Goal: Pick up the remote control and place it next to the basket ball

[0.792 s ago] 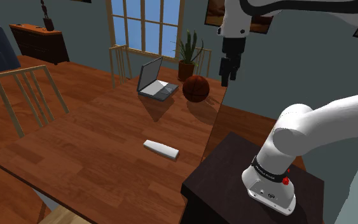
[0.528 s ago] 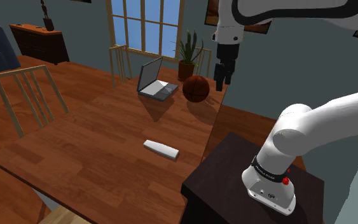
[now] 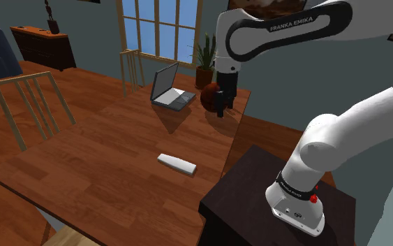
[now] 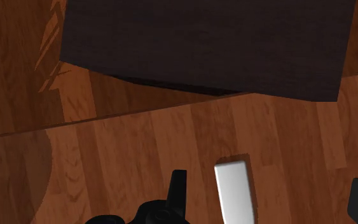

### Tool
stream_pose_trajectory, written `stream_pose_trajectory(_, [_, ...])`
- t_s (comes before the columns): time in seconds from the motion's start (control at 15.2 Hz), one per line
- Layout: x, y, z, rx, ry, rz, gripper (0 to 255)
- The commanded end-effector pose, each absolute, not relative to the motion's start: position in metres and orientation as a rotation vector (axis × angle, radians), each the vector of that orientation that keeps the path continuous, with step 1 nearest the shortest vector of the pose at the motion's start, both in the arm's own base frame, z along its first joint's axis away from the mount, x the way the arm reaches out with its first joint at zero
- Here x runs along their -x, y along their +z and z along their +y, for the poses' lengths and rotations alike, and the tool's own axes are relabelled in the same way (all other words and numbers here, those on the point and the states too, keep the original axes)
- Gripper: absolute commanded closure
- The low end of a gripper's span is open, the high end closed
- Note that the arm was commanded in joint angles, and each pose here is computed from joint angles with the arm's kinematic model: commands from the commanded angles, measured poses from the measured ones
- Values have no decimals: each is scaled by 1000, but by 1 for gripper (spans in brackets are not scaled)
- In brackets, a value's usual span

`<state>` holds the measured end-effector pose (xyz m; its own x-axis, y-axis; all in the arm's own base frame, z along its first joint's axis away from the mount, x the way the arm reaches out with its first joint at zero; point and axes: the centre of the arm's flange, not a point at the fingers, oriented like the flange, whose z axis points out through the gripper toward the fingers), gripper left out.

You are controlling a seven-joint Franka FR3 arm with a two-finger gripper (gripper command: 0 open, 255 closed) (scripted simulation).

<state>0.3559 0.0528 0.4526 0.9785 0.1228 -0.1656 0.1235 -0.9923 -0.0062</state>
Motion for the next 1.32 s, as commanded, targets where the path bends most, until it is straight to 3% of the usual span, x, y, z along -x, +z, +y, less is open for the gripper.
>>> stream_pose_trajectory(0.0, [-368, 429, 59, -3118, -256, 206, 0])
stream_pose_trajectory(1.25, [-489, 218, 119, -3087, -240, 311, 0])
